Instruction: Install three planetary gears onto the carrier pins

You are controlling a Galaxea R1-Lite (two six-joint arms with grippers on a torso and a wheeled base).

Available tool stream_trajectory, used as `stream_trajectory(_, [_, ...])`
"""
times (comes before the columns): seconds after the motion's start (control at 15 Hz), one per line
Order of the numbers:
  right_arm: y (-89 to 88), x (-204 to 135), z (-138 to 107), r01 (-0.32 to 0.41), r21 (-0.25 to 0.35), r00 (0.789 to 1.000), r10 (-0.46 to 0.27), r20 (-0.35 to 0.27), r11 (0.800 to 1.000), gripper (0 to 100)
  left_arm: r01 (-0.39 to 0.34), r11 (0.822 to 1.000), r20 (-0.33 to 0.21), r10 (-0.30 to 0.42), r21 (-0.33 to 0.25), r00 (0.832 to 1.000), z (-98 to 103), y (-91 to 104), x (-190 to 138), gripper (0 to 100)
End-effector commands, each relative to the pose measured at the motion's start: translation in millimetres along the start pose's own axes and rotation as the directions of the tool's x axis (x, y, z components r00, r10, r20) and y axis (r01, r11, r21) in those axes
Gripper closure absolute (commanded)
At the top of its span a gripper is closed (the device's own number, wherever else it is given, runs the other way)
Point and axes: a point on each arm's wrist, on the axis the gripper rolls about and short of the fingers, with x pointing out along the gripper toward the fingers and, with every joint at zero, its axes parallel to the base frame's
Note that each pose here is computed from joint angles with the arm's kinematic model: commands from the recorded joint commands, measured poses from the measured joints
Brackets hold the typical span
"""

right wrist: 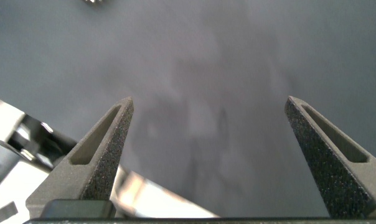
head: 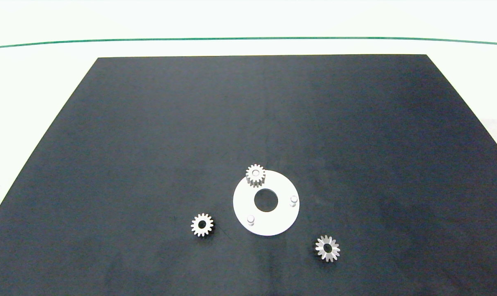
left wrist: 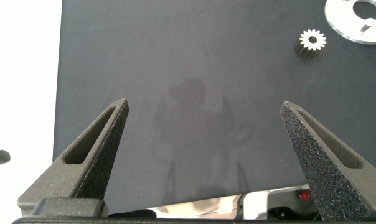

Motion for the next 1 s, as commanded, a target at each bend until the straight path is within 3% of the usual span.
stream_trajectory(0.07, [21.6,34,5,-0.114,-0.072,0.993,0.115,0.018,0.991,0,-0.003,1.000,0.000,0.003,-0.001,1.000,0,0.0,-1,0])
stream_trajectory(0.27, [40.2,52,13,-0.219,-0.127,0.976,0.216,-0.038,0.967,0,-0.014,1.000,0.011,0.014,-0.005,1.000,2,0.0,-2,0])
stream_trajectory(0.4, [53.7,67,21,-0.251,-0.102,0.968,0.247,-0.053,0.963,0,-0.027,1.000,0.007,0.027,-0.005,1.000,3,-1.0,-2,0])
stream_trajectory(0.8, [86.4,121,35,-0.244,-0.098,0.968,0.236,-0.090,0.965,0,-0.032,0.999,0.024,0.033,-0.008,0.999,8,-0.3,-4,0])
stream_trajectory(1.0, [90.0,138,35,-0.222,-0.088,0.970,0.211,-0.119,0.971,0,-0.033,0.999,0.037,0.033,-0.011,0.999,12,0.6,-7,0])
